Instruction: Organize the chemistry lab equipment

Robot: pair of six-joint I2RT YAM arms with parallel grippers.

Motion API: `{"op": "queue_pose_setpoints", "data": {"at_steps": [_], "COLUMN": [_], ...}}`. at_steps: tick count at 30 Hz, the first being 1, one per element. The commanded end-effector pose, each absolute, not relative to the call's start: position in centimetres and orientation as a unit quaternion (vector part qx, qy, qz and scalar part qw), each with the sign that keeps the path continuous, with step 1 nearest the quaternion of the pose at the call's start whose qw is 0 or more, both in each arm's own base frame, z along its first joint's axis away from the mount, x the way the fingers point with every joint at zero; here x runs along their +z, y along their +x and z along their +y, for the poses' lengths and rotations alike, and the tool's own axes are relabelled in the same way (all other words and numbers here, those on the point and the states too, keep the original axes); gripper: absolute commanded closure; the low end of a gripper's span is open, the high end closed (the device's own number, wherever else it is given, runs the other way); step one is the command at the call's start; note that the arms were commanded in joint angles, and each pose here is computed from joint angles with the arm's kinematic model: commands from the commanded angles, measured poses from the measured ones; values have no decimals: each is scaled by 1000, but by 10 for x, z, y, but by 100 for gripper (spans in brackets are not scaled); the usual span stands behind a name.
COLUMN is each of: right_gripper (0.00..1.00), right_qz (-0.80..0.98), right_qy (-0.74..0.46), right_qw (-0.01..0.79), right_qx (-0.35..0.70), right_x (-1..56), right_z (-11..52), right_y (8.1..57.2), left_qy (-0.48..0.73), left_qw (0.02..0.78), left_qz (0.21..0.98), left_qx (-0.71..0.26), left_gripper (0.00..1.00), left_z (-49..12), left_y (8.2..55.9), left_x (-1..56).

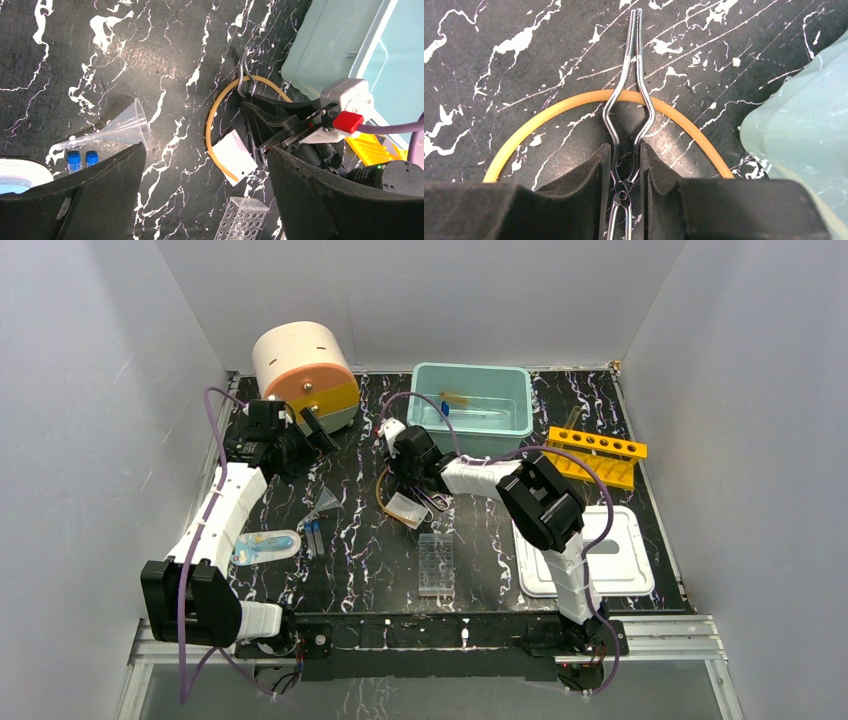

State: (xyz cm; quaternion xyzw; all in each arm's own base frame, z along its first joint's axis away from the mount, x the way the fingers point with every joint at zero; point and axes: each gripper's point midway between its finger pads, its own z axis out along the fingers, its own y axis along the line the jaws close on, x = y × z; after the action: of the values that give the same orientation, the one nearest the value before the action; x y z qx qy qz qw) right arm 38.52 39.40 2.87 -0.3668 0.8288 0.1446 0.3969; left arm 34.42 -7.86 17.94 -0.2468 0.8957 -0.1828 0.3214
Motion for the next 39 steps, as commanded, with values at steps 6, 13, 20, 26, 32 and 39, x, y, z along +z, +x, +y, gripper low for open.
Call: {"op": "queue_pose_setpoints", "data": {"at_steps": [6,13,20,26,32,39], "right_gripper": [74,73,73,73,73,73], "right_qz": [805,782,769,761,751,741], "right_qy": [-386,-400,-406,-406,-416,-424], "right_qw": [430,448,455,463,462,464], "right_qx": [137,165,190,204,221,238], "right_x": [66,89,100,111,114,123], "right_z": [386,391,396,399,403,406], "right_y": [382,375,368,366,360,353], "left_qy": [-271,-264,-245,-242,-202,-172], "left_qw": [311,297,277,259,290,310], "left_qz": [890,886,882,879,880,885], "left_qx": [-193,-239,-293,-318,-317,-301], "left_gripper": [11,13,13,12,12,18], "left_z": [-81,-98,-120,-135,-158,-176], "left_y": [336,341,352,366,387,401], "left_x": [178,176,167,145,136,120]}}
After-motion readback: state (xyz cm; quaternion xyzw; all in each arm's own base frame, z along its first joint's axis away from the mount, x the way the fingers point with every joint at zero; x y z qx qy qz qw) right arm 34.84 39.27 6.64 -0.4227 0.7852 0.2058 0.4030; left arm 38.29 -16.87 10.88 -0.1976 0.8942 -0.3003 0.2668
